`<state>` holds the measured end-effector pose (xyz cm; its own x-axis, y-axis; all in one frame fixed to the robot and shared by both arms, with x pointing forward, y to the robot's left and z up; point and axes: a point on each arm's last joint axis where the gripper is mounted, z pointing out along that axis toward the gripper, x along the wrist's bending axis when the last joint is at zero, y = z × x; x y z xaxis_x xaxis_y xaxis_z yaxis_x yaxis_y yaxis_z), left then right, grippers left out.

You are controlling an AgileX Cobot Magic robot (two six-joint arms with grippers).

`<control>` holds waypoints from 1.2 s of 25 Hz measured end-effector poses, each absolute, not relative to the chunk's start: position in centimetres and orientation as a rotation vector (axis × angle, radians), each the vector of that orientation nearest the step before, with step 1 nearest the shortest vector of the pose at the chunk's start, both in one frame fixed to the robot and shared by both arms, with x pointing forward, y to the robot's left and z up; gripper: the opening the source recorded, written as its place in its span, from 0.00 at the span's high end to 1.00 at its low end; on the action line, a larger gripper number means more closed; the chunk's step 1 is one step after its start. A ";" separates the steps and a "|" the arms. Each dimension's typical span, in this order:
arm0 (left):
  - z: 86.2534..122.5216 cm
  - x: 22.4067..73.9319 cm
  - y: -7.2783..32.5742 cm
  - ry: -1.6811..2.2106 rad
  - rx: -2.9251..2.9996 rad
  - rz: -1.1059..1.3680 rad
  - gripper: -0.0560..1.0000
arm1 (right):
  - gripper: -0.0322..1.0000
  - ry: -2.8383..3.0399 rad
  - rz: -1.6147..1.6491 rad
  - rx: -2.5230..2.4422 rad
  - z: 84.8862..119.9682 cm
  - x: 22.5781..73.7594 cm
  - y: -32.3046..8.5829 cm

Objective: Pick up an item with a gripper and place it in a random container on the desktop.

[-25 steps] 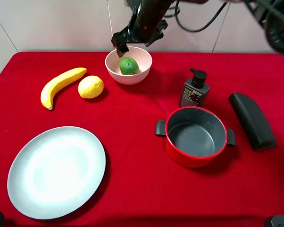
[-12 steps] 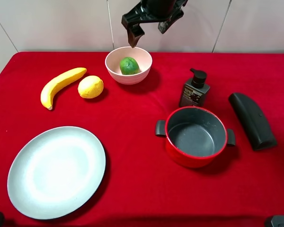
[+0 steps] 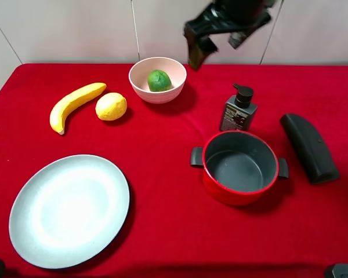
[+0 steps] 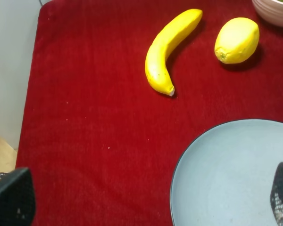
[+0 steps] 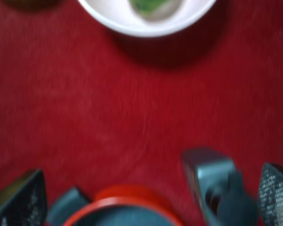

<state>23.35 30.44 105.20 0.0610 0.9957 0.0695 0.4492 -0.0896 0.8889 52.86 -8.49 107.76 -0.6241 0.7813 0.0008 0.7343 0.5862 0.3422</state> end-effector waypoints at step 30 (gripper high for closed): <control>105.2 23.3 30.4 1.471 1.632 0.978 0.01 | 0.30 2.509 0.808 1.268 106.9 30.4 -24.4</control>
